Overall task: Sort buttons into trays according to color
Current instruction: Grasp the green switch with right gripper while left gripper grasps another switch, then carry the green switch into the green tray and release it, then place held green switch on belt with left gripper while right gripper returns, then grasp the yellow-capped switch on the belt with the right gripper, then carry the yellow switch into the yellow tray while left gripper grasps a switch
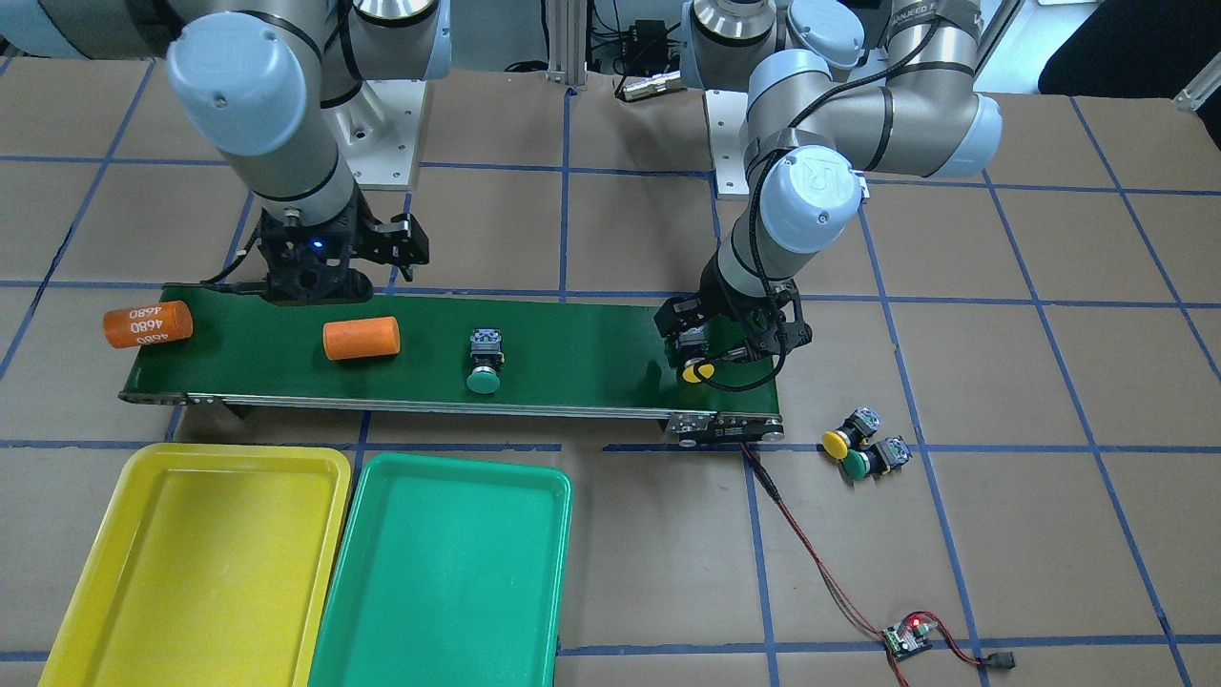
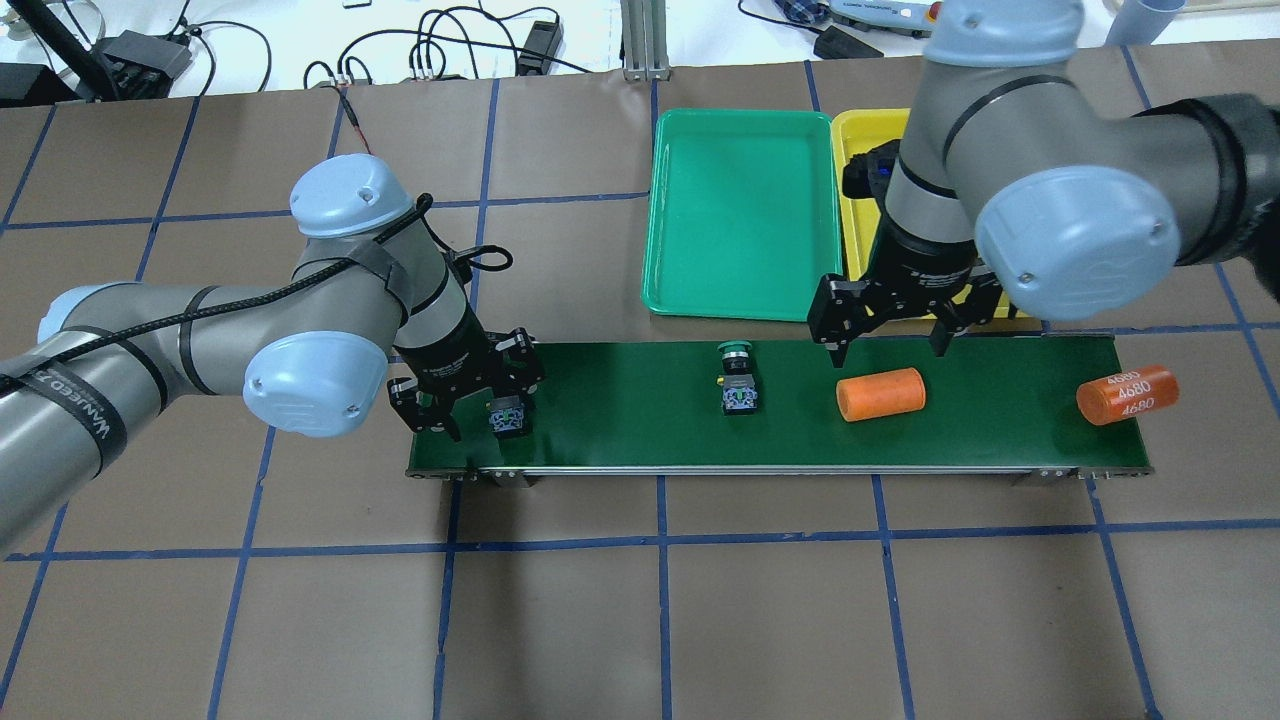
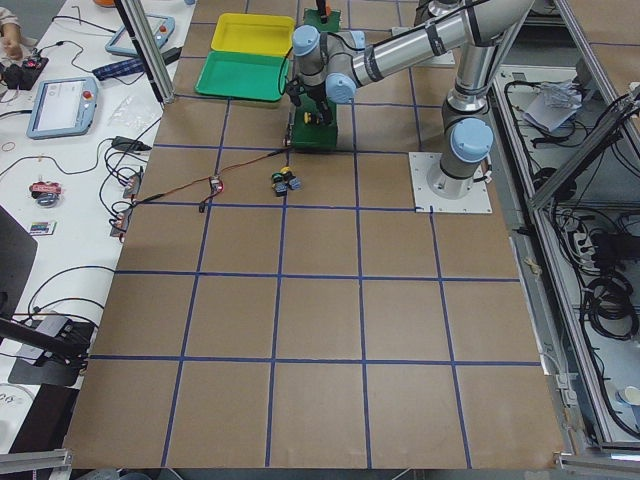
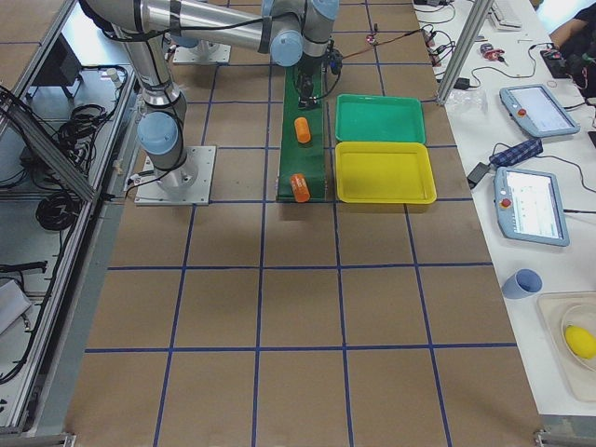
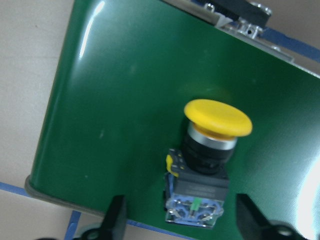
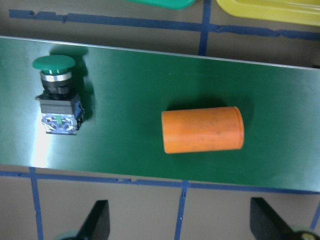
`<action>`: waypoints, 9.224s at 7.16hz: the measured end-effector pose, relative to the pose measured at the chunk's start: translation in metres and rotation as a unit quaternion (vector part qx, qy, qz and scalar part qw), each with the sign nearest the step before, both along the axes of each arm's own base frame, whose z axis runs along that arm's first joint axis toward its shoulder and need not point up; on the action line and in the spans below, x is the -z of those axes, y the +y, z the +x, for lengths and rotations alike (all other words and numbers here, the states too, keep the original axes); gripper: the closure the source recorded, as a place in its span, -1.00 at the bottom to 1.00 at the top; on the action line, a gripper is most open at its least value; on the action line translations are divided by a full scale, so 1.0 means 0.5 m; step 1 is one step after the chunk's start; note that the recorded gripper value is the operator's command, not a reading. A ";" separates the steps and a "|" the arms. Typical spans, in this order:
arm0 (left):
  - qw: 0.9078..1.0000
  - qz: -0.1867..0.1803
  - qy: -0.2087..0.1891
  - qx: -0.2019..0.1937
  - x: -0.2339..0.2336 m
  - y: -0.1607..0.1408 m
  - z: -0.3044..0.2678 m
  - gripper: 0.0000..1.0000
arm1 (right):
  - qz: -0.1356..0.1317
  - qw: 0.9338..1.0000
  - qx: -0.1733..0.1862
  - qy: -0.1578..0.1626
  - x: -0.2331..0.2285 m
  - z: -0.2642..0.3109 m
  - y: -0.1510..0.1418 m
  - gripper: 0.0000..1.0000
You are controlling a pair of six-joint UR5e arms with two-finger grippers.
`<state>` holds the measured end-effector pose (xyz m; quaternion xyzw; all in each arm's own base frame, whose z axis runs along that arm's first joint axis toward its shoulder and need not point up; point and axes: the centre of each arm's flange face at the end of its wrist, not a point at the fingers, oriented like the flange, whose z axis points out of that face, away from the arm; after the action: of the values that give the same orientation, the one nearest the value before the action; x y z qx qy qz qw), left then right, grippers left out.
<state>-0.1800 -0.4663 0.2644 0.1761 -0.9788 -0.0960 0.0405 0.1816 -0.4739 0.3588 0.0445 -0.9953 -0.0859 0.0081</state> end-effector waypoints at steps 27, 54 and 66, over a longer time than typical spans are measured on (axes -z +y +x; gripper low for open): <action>0.995 -0.005 0.010 0.097 0.197 -0.276 0.443 0.80 | -0.139 0.989 0.028 0.032 0.293 0.083 -0.413 -1.00; 0.999 -0.024 0.001 -0.031 0.150 -0.199 0.454 -1.00 | -0.023 0.999 0.002 -0.044 0.190 0.111 -0.022 -1.00; 0.999 -0.010 0.034 0.009 0.074 -0.183 0.380 1.00 | -0.077 0.992 0.085 0.053 0.099 -0.260 -0.197 1.00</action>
<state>0.0101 -0.5577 0.2273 0.1632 -0.9795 -0.0921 0.0742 0.0515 -0.5725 0.3093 -0.0452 -0.9973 -0.0117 0.0574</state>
